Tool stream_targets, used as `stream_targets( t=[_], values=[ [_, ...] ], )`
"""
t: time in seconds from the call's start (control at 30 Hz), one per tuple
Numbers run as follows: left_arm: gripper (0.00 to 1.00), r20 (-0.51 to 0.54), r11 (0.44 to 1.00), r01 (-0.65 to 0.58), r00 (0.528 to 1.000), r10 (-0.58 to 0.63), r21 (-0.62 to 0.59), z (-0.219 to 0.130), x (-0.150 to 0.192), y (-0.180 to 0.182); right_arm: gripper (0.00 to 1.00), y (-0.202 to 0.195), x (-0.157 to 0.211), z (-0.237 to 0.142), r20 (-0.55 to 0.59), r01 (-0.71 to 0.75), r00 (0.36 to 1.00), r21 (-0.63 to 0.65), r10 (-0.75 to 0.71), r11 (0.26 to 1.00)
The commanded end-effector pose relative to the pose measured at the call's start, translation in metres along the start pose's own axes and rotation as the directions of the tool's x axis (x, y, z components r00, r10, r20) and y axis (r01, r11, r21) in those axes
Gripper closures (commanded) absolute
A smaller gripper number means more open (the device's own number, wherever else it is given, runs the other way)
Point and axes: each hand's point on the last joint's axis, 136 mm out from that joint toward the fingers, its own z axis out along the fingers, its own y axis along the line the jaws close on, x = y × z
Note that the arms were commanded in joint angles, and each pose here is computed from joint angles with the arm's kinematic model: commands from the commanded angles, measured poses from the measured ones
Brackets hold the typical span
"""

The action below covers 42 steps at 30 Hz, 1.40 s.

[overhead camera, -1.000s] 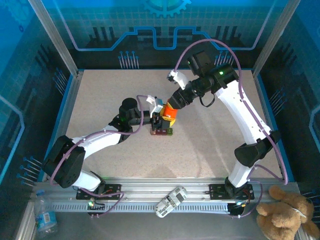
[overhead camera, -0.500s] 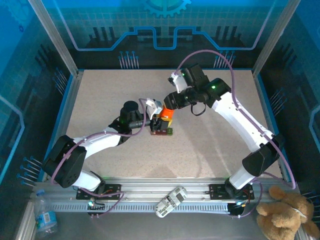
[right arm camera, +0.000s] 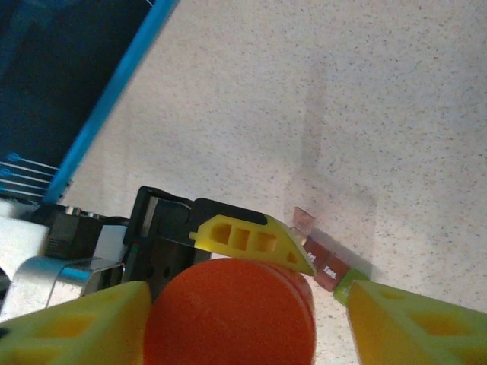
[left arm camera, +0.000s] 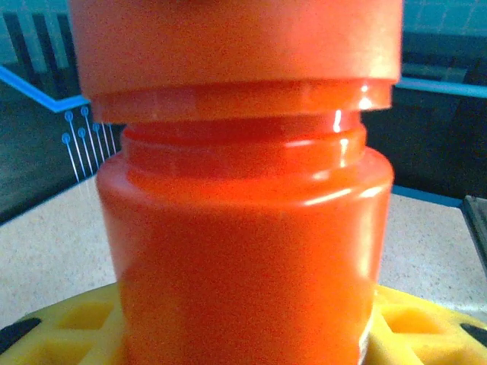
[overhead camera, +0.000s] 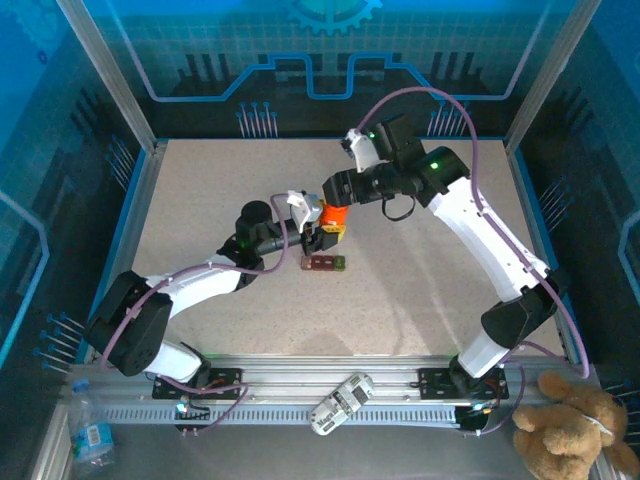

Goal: Sort the pills into containers

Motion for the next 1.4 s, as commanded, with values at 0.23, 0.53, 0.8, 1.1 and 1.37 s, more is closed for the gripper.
stream_targets(
  t=[0.23, 0.53, 0.8, 1.1, 1.37],
  values=[
    [1.0, 0.105, 0.998, -0.046, 0.994, 0.04, 0.053, -0.001, -0.027, -0.012, 0.1, 0.011, -0.01, -0.072, 0.124, 0.088, 0.989, -0.098, -0.076, 0.991],
    [1.0, 0.063, 0.985, -0.023, 0.998, 0.013, 0.17, -0.001, -0.029, -0.03, 0.08, 0.01, 0.02, -0.061, -0.07, 0.337, 0.936, -0.102, -0.344, 0.936],
    [1.0, 0.046, 0.977, 0.0, 0.999, -0.011, 0.215, 0.0, -0.029, -0.035, 0.08, 0.018, 0.027, -0.045, -0.127, 0.392, 0.905, -0.127, -0.407, 0.911],
    [1.0, 0.05, 0.976, -0.003, 0.999, -0.008, 0.217, 0.001, -0.032, -0.035, 0.16, 0.019, 0.032, -0.028, -0.17, 0.399, 0.893, -0.129, -0.417, 0.908],
    [1.0, 0.048, 0.976, 0.0, 0.999, -0.011, 0.22, 0.001, -0.031, -0.036, 0.22, 0.02, 0.028, -0.028, -0.157, 0.396, 0.898, -0.122, -0.412, 0.91]
  ],
)
